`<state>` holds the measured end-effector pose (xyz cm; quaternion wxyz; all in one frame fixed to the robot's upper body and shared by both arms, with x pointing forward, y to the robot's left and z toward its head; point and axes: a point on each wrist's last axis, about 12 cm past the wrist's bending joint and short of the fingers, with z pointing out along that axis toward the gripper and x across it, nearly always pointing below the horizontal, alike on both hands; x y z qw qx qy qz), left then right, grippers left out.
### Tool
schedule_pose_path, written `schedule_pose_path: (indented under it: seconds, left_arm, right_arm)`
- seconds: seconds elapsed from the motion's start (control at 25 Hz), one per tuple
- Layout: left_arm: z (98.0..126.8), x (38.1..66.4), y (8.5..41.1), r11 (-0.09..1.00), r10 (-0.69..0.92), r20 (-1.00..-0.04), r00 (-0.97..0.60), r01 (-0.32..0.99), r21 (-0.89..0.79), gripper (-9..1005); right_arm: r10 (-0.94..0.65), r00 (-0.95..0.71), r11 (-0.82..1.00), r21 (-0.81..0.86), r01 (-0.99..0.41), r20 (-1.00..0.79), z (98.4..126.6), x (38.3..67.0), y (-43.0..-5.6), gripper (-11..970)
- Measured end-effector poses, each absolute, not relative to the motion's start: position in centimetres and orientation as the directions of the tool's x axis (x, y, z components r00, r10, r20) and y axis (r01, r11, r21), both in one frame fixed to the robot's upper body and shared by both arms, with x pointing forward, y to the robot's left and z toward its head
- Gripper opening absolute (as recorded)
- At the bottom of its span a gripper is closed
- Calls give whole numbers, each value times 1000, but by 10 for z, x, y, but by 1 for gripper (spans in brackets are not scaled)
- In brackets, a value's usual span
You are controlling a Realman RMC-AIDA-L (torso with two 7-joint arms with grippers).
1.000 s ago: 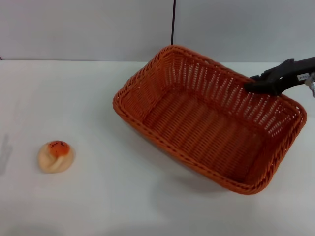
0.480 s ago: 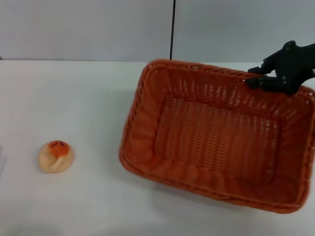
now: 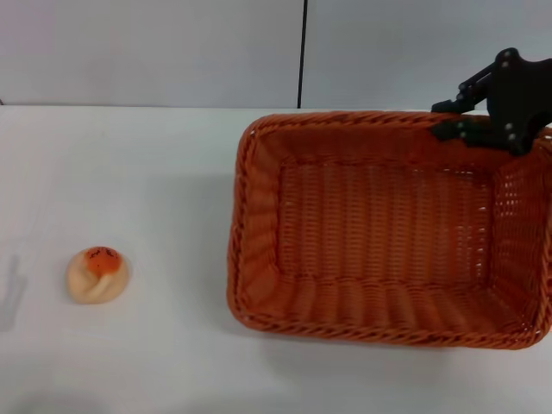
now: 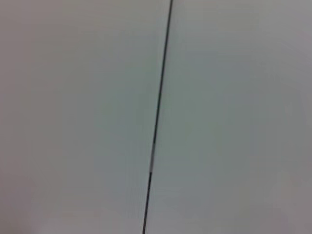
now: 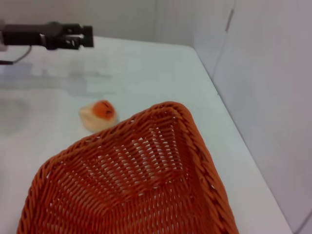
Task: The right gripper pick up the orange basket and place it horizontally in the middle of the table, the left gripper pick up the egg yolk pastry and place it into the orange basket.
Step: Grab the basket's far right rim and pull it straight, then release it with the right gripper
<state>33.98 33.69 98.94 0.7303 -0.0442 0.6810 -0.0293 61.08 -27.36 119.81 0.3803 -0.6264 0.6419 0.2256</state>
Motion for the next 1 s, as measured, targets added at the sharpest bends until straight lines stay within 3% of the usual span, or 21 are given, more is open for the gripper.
schedule_pose_path:
  seconds: [0.64,1.0]
  left_arm:
    - [988,329,328,994,-110,-992,67,-13,-111,787]
    - [988,326,326,993,-114,-991,67,-6,-114,785]
  right_arm:
    - [-681,140,15,-204,-979,-719,1175,616,-246,163]
    - [-733,184,27,-299,-954,-655,1171,613,-237,190]
